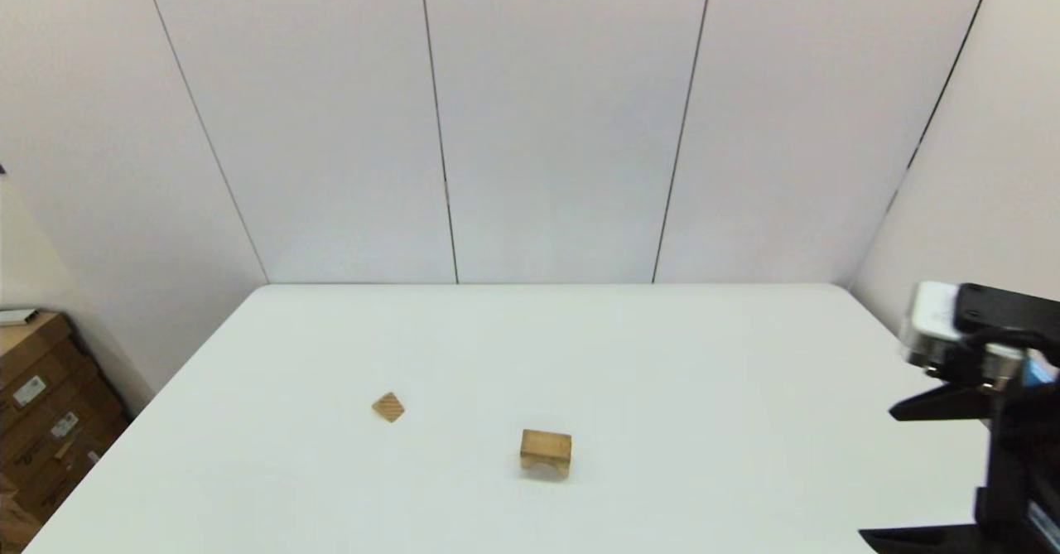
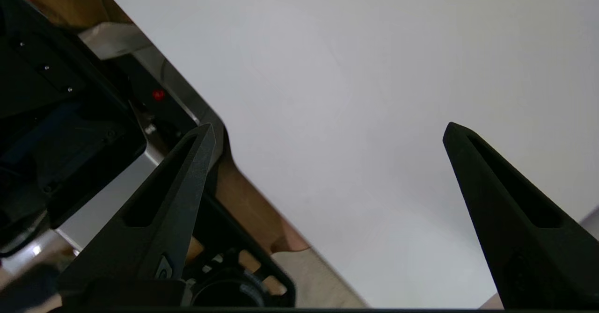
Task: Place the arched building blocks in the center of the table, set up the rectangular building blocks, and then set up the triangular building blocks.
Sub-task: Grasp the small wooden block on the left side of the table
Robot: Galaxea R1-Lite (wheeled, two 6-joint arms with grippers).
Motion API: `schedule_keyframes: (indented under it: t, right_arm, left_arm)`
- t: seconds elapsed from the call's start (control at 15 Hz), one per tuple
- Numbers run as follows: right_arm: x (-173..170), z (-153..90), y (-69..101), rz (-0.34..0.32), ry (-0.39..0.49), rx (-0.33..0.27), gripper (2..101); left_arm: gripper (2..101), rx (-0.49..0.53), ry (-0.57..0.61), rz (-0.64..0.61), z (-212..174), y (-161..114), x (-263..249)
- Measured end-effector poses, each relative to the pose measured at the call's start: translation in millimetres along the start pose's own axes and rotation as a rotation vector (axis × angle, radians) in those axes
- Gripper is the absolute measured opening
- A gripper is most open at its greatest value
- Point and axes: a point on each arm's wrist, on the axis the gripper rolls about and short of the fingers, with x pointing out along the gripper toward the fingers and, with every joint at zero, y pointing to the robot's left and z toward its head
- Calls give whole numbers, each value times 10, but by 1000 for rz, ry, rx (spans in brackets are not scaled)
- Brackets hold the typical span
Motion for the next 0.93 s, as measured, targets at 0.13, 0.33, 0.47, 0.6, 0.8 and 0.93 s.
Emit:
schedule_keyframes:
  t: [0.13, 0.33, 0.47, 0.6, 0.8, 0.93]
  right_arm:
    - [-205, -326, 53, -58, -48, 64, 966]
    - [-437, -781, 208, -148, -138, 166, 970]
    - [-507, -1062, 341, -202, -191, 251, 971]
    - [-541, -1258, 453, -254, -240, 329, 971]
    - [-569, -1471, 604, -326, -306, 373, 971]
    - [-555, -1607, 705, -367, -344, 390, 971]
  left_arm:
    - [978, 0, 0, 0, 0, 0, 0]
    - [978, 0, 0, 0, 0, 0, 0]
    - [978, 0, 0, 0, 0, 0, 0]
    - [978, 0, 0, 0, 0, 0, 0]
    - [978, 0, 0, 0, 0, 0, 0]
    - [978, 0, 0, 0, 0, 0, 0]
